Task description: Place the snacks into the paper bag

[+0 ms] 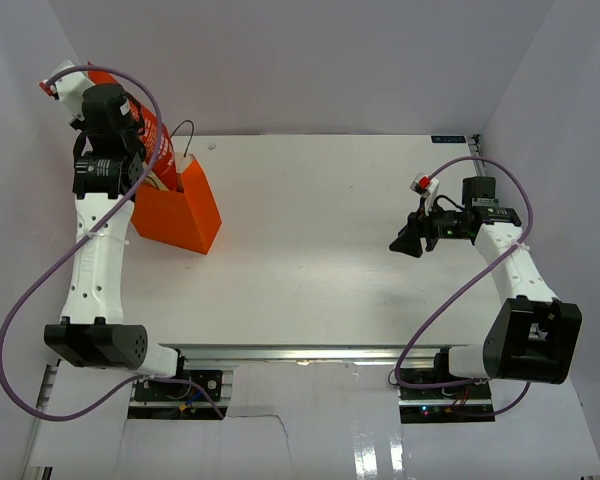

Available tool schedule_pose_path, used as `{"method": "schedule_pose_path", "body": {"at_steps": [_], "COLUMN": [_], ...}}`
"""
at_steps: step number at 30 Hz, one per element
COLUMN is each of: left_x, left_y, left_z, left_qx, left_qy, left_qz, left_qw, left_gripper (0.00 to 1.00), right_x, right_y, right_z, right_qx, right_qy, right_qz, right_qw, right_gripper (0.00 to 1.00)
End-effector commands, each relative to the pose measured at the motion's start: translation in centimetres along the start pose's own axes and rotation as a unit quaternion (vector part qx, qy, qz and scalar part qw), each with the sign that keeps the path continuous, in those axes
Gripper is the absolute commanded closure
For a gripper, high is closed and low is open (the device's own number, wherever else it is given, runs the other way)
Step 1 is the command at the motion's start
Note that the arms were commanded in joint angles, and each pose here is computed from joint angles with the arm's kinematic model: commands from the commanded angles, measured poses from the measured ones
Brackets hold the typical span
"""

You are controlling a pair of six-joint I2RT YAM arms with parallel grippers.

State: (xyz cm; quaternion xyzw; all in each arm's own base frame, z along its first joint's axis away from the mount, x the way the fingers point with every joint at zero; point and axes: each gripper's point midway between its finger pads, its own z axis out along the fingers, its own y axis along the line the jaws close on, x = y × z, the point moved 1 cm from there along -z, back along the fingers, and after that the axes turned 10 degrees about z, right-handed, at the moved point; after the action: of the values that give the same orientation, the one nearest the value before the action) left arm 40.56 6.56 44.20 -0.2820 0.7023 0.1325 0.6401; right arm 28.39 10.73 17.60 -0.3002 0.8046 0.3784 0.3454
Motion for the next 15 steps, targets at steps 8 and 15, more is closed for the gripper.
{"method": "schedule_pose_path", "body": {"at_steps": [8, 15], "left_x": [-2.2, -3.7], "left_y": [1.1, 2.3], "left_z": [-4.2, -6.2], "left_qx": [0.033, 0.034], "left_qy": [-0.01, -0.026], "left_qz": [-0.088, -0.098], "left_qw": [0.995, 0.994], "left_gripper": [1.0, 1.0], "right_x": [-0.3, -0.2], "right_y": [0.3, 0.3], "right_z": [0.0, 0.0], "right_qx": [-0.009, -0.01], "right_qy": [-0.014, -0.015], "right_qz": [-0.01, -0.009], "right_qw": [1.0, 1.0], "right_gripper": [0.38, 0.38]}}
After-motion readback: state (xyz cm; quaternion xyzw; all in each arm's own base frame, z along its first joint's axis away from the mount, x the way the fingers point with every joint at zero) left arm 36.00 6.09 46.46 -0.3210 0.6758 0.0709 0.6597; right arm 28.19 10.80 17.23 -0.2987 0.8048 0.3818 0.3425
